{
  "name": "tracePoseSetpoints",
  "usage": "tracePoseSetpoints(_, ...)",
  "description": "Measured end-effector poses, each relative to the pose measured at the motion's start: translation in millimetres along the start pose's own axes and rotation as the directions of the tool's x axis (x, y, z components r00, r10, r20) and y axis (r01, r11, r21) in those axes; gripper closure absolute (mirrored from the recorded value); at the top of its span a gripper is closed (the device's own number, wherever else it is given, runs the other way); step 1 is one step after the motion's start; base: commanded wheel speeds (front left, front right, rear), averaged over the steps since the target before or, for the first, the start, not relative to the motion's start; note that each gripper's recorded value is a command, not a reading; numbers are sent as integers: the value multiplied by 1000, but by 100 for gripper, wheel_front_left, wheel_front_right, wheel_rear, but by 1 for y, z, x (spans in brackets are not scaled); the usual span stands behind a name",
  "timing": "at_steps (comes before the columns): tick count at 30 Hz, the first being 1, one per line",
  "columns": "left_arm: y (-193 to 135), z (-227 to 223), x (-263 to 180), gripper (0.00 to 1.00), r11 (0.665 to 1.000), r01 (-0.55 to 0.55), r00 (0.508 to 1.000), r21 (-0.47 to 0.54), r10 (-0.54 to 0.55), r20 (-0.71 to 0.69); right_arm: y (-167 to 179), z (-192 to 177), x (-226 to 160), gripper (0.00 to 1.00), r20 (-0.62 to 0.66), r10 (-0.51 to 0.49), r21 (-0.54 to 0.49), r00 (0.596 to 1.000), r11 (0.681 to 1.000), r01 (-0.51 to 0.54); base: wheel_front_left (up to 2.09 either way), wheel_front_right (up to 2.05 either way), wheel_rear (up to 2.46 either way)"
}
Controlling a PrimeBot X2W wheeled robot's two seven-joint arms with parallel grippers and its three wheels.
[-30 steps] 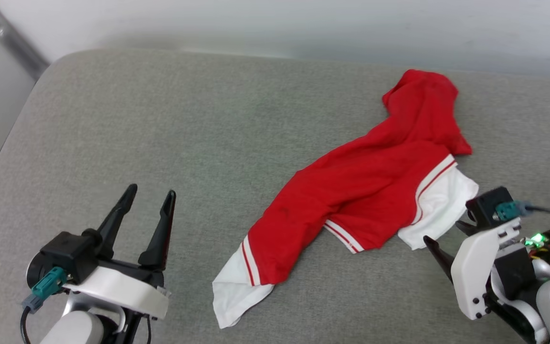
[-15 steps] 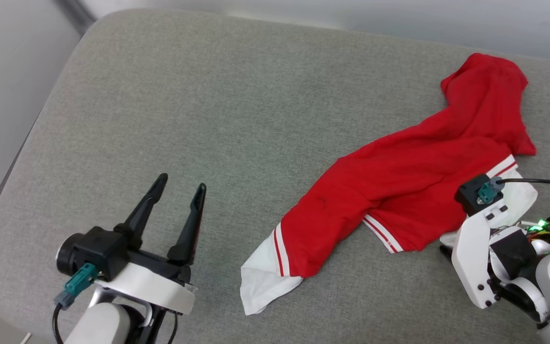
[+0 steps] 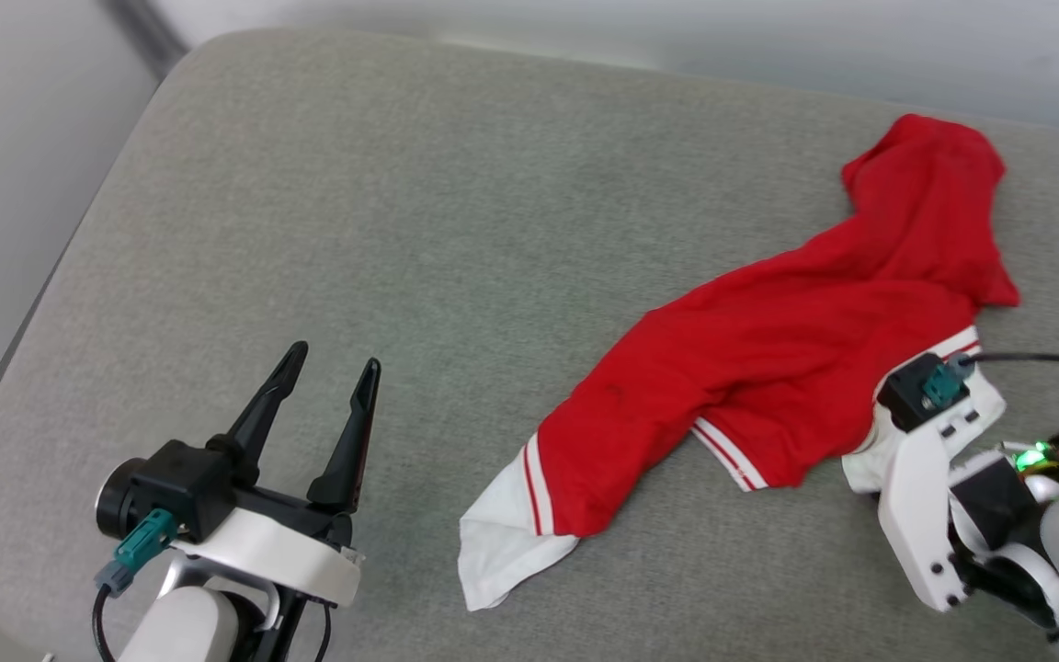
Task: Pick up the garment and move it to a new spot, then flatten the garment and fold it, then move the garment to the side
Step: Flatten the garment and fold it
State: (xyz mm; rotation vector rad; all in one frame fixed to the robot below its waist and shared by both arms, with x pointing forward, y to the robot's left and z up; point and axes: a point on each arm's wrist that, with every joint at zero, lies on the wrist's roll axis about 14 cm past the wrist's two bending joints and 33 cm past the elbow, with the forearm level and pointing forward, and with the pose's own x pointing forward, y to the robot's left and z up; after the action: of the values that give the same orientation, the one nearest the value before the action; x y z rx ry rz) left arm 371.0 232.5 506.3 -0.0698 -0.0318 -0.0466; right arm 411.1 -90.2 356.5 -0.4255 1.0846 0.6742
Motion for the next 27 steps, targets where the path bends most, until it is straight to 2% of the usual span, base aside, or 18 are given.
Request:
tracePoseSetpoints(4,-6,2,3,0,1000,24,1000,-7,-23,11,-19,-31,-19,100,-35,-52,38,998,998,54,0,0,0)
tracePoseSetpoints(9,-20,4,11,0,997,72,997,-14,-72,27,-62,-87,-56,100,-122,-180,96,976,977,192,0,0,0)
tracePoseSetpoints(10,-20,4,11,0,997,72,997,-14,-72,27,-62,-87,-56,100,-122,-180,96,976,977,192,0,0,0)
tracePoseSetpoints(12,-26,6,16,0,996,93,995,-16,-92,37,-78,-109,-73,100,-157,-231,115,960,961,251,0,0,0)
tracePoseSetpoints(13,-32,7,19,0,993,112,993,-20,-111,44,-92,-132,-90,100,-194,-277,143,941,941,307,0,0,0)
tracePoseSetpoints(14,-32,7,19,0,993,112,993,-20,-111,44,-92,-132,-90,100,-194,-277,143,941,941,307,0,0,0)
tracePoseSetpoints(16,-39,8,23,0,991,133,990,-24,-132,51,-104,-149,-105,100,-217,-318,177,923,917,358,0,0,0)
tracePoseSetpoints(17,-45,7,25,0,988,154,987,-25,-153,49,-113,-166,-118,100,-241,-350,205,905,893,400,0,0,0)
tracePoseSetpoints(21,-54,4,29,0,984,175,984,-36,-173,46,-117,-188,-126,100,-272,-373,228,887,871,436,0,0,0)
tracePoseSetpoints(26,-60,-1,31,0,980,194,981,-44,-193,34,-104,-197,-117,100,-250,-353,292,902,860,418,0,0,0)
tracePoseSetpoints(27,-61,-1,32,0,980,196,980,-45,-195,34,-102,-198,-115,80,-244,-351,301,904,859,415,0,0,0)
